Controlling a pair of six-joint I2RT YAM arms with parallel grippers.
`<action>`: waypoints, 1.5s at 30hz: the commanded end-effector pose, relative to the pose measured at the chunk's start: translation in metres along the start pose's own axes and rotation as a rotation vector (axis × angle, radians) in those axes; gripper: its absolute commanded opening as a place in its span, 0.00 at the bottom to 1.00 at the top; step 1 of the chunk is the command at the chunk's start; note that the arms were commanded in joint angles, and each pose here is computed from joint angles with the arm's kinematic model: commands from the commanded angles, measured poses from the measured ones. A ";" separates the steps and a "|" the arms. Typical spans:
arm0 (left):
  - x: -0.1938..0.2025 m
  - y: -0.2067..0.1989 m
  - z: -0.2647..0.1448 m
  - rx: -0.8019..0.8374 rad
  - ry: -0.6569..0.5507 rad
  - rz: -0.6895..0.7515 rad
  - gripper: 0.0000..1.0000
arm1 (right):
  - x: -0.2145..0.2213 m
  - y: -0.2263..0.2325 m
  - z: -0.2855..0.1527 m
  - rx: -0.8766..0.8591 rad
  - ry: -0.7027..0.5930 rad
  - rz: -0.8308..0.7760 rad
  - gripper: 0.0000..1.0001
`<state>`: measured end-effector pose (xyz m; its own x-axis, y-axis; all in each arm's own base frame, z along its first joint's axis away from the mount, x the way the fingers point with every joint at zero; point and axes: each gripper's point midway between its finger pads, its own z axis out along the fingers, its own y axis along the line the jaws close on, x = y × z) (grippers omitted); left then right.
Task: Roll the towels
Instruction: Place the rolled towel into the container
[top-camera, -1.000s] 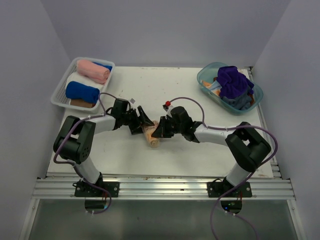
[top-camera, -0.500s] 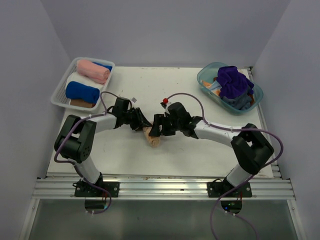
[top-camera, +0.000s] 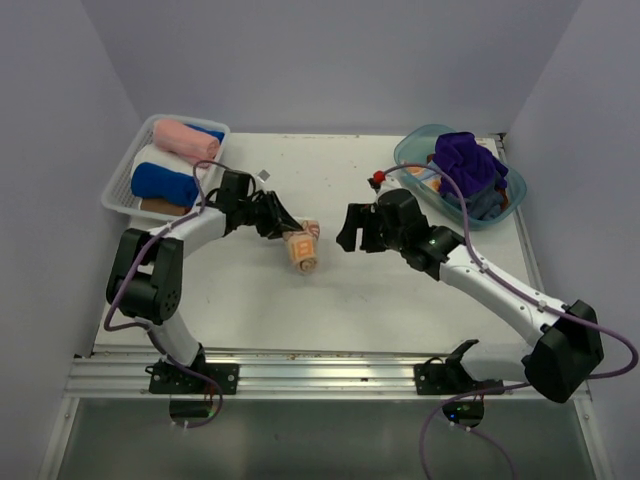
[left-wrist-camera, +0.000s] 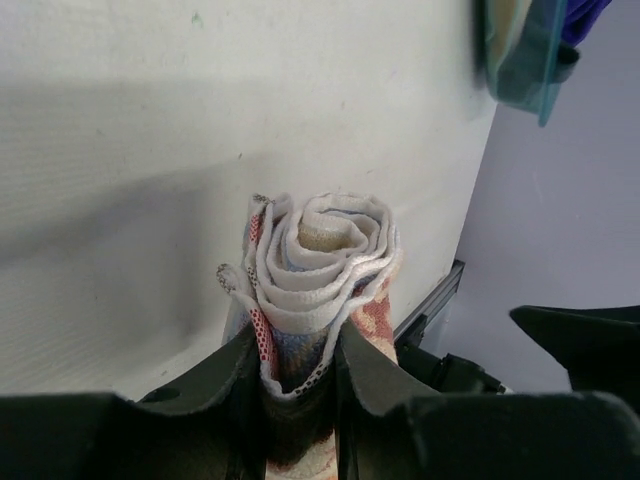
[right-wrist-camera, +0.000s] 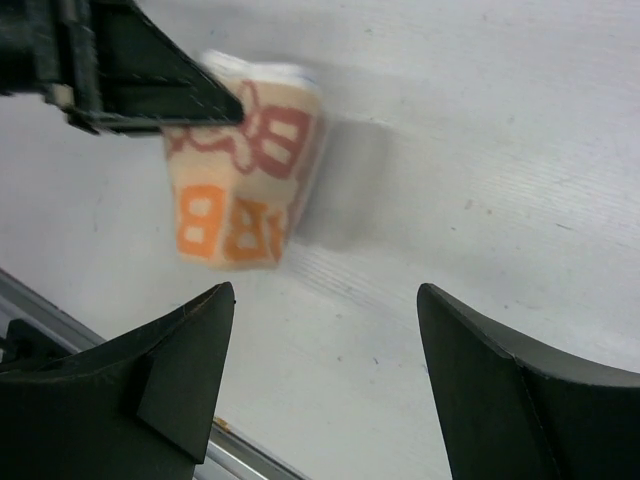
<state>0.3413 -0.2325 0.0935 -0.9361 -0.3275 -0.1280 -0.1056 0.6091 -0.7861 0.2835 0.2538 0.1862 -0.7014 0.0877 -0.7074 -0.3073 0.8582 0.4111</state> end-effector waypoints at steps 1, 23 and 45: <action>-0.030 -0.034 -0.031 0.097 -0.052 0.056 0.17 | 0.014 -0.030 -0.010 0.109 0.024 -0.009 0.77; -0.251 -0.028 -0.236 0.185 -0.626 -0.029 0.16 | 0.030 -0.038 -0.010 0.114 0.057 0.034 0.77; -0.336 0.078 -0.279 0.149 -1.017 -0.278 0.19 | 0.033 -0.030 0.018 0.108 0.133 0.068 0.77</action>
<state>0.5491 0.1046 0.2363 -0.2453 -0.9217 -0.3004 -0.1903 0.3496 -0.9174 0.2716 0.2302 0.1226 -0.8126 0.0550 -0.5802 -0.1854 0.9194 0.3469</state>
